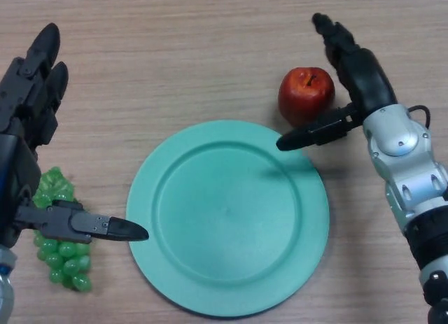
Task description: Pick up the red apple and place it on the plate
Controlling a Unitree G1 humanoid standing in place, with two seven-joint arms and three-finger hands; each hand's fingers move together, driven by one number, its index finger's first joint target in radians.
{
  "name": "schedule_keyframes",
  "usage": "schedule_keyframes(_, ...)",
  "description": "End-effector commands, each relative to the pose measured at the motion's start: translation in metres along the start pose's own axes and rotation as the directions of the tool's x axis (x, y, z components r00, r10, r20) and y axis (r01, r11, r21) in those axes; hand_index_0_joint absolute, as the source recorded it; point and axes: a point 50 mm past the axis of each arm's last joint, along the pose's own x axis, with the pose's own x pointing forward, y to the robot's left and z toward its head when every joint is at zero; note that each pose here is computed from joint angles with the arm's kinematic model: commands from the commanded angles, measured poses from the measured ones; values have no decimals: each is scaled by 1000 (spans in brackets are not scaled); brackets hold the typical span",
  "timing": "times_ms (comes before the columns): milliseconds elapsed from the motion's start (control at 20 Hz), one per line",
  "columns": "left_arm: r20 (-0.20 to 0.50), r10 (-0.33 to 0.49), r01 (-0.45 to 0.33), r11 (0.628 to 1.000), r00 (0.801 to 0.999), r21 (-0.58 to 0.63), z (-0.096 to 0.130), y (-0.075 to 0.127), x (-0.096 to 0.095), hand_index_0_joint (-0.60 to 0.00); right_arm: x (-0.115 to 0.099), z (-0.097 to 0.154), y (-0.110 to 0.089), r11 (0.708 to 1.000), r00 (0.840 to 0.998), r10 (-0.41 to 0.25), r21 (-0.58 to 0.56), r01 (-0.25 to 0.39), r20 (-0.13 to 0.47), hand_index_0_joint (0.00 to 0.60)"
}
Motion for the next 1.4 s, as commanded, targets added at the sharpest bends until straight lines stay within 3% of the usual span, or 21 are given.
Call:
schedule_keyframes(50, 212, 58, -69, 997, 976, 41, 32, 15, -2, 0, 9, 48, -18, 997, 964, -72, 19, 69, 255, 598)
schedule_keyframes(250, 165, 7, -12, 999, 986, 34, 22, -1, -7, 0, 8, 44, -12, 994, 966, -110, 6, 111, 235, 600)
schedule_keyframes(400, 160, 4, -8, 1000, 987, 23, 22, -1, -9, 0, 1, 50, -21, 981, 949, -178, 116, 153, 258, 600)
schedule_keyframes(550, 185, 15, -19, 1000, 983, 21, 26, 1, -9, 0, -15, 61, -13, 969, 941, -176, 219, 114, 289, 600)
schedule_keyframes(750, 229, 39, -39, 999, 973, -5, 36, 6, -5, 0, -47, 69, 15, 979, 929, -107, 201, 36, 354, 600)
schedule_keyframes(1000, 256, 24, -27, 1000, 966, 10, 45, 7, -4, 0, -84, 49, 54, 999, 939, -3, 48, -14, 344, 600)
schedule_keyframes(1200, 255, 8, -8, 1000, 967, -1, 56, 3, -7, 0, -90, 35, 72, 999, 945, 37, 5, -41, 324, 600)
schedule_keyframes(1350, 275, 2, -1, 1000, 961, -2, 61, 1, -8, 0, -91, 25, 78, 999, 968, 47, -34, -40, 245, 600)
schedule_keyframes(1400, 276, 2, -2, 1000, 961, -3, 61, 2, -8, 0, -91, 25, 79, 998, 969, 54, -32, -47, 240, 502)
